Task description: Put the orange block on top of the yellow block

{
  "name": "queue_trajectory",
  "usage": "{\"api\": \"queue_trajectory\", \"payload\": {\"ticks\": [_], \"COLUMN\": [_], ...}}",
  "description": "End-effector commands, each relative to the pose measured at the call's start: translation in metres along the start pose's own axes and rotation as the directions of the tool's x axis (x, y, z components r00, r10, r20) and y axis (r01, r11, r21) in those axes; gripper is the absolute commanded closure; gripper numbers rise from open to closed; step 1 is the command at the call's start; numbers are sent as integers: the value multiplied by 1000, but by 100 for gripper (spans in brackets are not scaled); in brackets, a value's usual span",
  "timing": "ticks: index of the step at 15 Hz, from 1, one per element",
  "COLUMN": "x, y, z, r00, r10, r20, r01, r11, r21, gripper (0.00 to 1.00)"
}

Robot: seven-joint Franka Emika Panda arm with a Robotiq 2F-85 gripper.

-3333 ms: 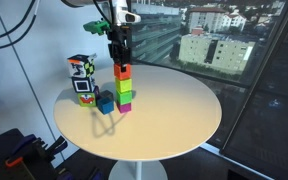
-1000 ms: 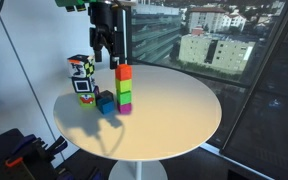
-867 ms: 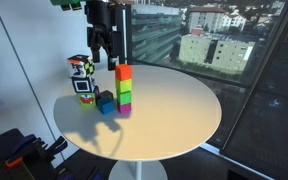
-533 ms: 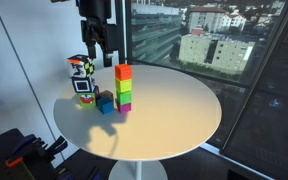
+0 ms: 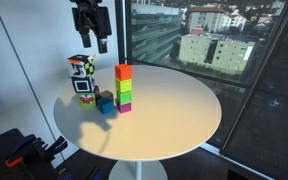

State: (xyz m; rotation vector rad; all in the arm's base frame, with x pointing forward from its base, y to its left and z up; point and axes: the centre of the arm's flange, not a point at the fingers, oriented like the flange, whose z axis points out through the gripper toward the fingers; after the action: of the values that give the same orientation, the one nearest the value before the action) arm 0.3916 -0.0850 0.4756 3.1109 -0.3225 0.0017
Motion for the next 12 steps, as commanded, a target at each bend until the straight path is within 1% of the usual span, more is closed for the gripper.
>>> {"api": "queue_trajectory", "payload": {"ticks": [1,5,12], "x": [-15,-29,-53], "y": [-15,-21,-15], "z": [-7,-13,-24], "r00": [1000,999,998], "r10": [-5,-37,-58], "r20": [-12,-8,30], "r01": [5,37,58], "r11": [1000,999,998], "r21": [-12,-18,-17], "gripper": [0,0,0]}}
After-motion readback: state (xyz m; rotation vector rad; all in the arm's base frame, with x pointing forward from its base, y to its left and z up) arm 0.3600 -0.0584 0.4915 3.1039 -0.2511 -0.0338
